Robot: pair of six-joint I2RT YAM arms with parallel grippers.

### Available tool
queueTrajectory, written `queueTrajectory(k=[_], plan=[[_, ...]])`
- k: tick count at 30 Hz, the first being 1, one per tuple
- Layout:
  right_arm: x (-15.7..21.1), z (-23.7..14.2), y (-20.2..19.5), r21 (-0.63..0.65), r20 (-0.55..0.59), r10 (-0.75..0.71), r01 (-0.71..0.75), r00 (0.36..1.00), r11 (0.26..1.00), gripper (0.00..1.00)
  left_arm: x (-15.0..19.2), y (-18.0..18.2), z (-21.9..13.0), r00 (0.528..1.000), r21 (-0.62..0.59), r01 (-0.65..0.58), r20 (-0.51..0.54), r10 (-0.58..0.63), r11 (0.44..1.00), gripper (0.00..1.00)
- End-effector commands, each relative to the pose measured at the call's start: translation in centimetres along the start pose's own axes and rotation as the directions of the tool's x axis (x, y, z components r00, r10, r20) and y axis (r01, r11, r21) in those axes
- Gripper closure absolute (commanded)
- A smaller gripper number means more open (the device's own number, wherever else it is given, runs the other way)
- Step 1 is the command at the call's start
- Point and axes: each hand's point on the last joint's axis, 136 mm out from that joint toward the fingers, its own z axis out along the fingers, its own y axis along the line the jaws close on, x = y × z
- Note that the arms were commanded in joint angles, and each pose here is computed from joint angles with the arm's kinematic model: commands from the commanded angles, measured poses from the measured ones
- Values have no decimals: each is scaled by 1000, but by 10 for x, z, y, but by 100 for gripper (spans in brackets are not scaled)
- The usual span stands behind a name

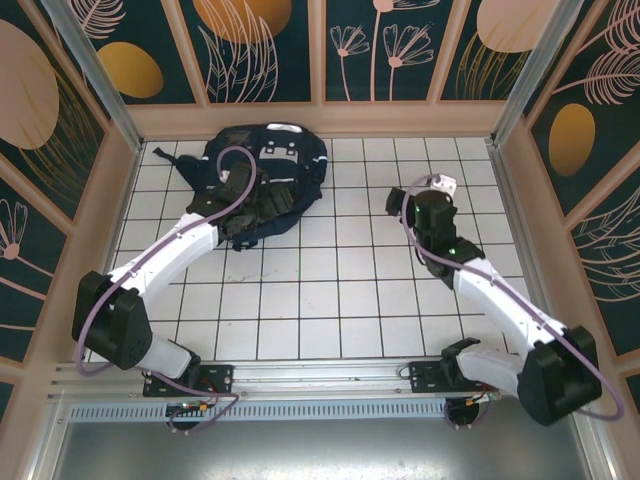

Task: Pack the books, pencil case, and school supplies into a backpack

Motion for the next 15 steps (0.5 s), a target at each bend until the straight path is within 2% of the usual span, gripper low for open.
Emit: queueTrajectory(k=[1,4,8,15], plan=[[-25,-6,-22,53,164,-35,27,986,998,1,-75,16,-39,958,-102,-47,278,74,994,1],[-22,-1,-50,128,169,-40,19,985,992,1,-98,48,-46,934,-207,-24,343,95,978,2],[-15,12,-88,236,179,-31,-13,983,972,1,-119,95,-51,885,-389,-17,423,195,921,1],[-1,40,-126,328,183,-92,27,979,944,1,-131,174,-33,854,-506,48,468,227,861,1]])
